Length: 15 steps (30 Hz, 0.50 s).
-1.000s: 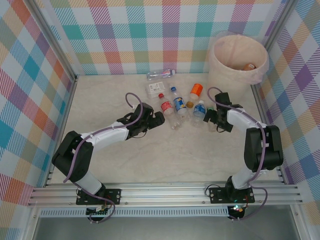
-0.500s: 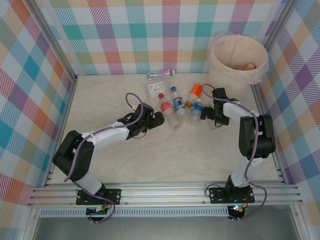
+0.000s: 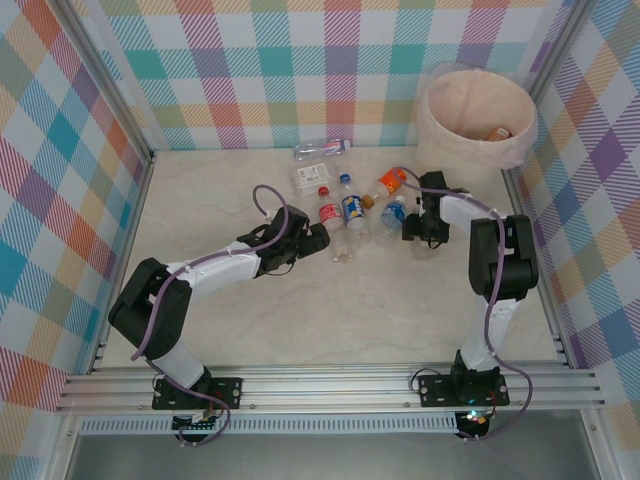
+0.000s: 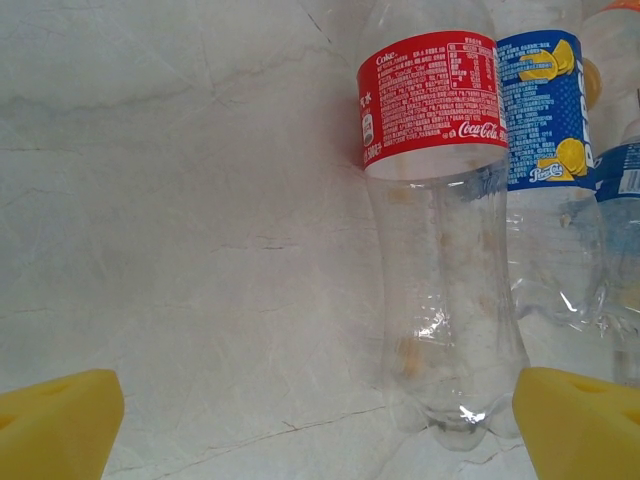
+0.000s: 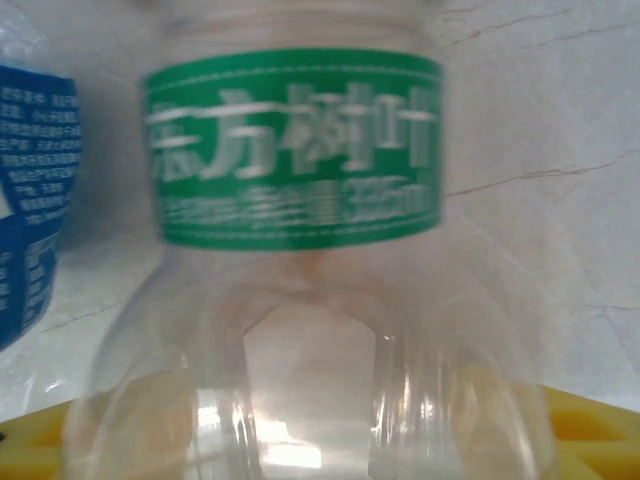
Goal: Put the plastic bottles in the bin
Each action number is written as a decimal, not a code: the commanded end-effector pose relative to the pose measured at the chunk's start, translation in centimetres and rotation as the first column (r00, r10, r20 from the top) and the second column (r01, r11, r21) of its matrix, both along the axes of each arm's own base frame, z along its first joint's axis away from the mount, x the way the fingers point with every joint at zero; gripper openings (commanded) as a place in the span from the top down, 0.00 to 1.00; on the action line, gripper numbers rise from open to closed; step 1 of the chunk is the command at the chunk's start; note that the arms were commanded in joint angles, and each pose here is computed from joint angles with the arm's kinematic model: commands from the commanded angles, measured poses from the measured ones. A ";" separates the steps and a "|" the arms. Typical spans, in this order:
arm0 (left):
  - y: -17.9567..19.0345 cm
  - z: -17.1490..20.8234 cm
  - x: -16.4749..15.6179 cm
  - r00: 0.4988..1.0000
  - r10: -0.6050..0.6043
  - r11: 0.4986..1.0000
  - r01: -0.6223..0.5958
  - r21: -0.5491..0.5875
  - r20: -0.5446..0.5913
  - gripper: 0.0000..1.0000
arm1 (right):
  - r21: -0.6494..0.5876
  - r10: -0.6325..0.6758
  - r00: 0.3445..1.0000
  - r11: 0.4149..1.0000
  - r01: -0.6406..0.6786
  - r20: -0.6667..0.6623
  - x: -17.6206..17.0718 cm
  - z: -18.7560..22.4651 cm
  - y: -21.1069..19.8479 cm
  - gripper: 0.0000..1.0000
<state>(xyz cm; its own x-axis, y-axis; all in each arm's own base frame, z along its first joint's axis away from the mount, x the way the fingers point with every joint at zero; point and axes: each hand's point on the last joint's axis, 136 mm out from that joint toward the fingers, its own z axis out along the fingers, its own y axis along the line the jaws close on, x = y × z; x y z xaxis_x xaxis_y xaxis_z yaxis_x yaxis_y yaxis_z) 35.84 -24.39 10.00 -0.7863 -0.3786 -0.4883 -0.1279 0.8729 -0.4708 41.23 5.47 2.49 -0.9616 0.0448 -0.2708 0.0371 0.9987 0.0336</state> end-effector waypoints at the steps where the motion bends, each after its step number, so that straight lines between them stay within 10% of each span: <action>1: -0.1 0.4 0.1 1.000 0.010 1.000 -0.010 0.002 0.006 0.00 | 0.046 0.038 0.998 0.998 -0.041 0.058 -0.3 2.3 1.2 0.38; 15: 0.3 0.6 0.1 0.999 0.031 1.000 -0.030 -0.005 0.021 0.00 | 0.260 0.122 0.944 0.943 -0.207 0.307 -2.1 11.6 6.1 0.50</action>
